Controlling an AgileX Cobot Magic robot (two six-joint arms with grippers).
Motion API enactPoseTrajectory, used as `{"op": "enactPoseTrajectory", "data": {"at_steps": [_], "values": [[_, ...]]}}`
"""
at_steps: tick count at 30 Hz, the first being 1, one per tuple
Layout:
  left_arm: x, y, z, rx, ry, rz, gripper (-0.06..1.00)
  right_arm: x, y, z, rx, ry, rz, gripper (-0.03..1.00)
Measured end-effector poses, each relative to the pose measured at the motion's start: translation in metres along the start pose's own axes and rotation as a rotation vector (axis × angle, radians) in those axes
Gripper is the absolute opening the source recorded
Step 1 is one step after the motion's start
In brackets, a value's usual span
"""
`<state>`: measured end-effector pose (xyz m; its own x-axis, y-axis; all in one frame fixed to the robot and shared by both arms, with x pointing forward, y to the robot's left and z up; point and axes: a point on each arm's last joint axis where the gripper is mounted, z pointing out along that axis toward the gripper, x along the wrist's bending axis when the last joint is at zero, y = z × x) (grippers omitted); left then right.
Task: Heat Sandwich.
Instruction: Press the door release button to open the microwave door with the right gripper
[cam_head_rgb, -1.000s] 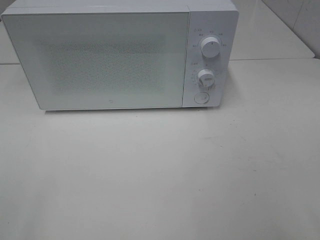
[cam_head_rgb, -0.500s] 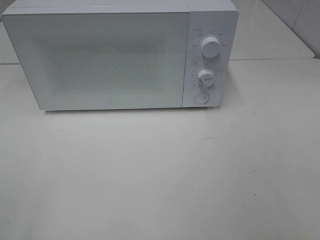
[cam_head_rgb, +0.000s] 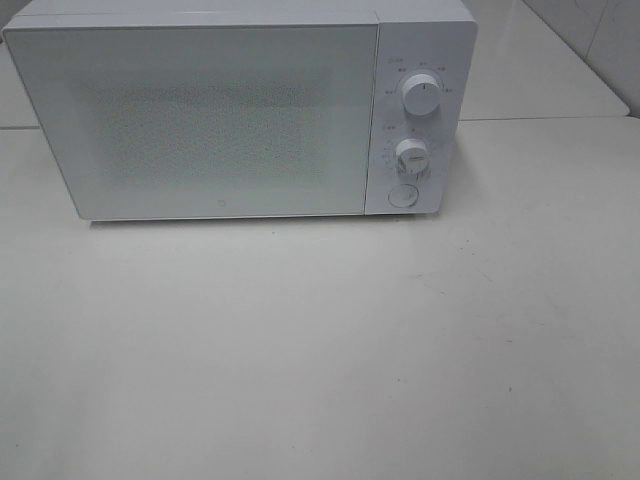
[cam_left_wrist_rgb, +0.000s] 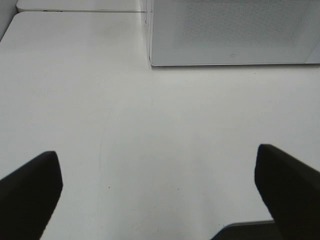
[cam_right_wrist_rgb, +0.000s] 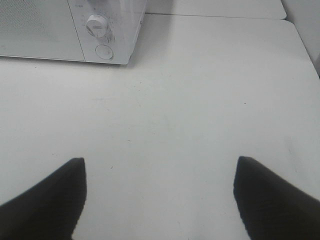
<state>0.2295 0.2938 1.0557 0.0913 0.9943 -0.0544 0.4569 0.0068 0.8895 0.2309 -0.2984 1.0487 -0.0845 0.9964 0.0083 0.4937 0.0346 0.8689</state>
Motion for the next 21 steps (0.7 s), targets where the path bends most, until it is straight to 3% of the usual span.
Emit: {"op": "enactPoseTrajectory", "data": {"at_steps": [10,14,21], "values": [[0.000,0.000,0.000,0.000,0.000,0.000,0.97,0.000,0.001,-0.001,-0.010,0.000,0.000,0.77],[0.000,0.000,0.000,0.000,0.000,0.000,0.97,0.000,0.015,-0.005,-0.071,0.000,0.000,0.77],[0.000,0.000,0.000,0.000,0.000,0.000,0.97,0.000,0.032,0.010,-0.042,-0.001,0.001,0.77]]}}
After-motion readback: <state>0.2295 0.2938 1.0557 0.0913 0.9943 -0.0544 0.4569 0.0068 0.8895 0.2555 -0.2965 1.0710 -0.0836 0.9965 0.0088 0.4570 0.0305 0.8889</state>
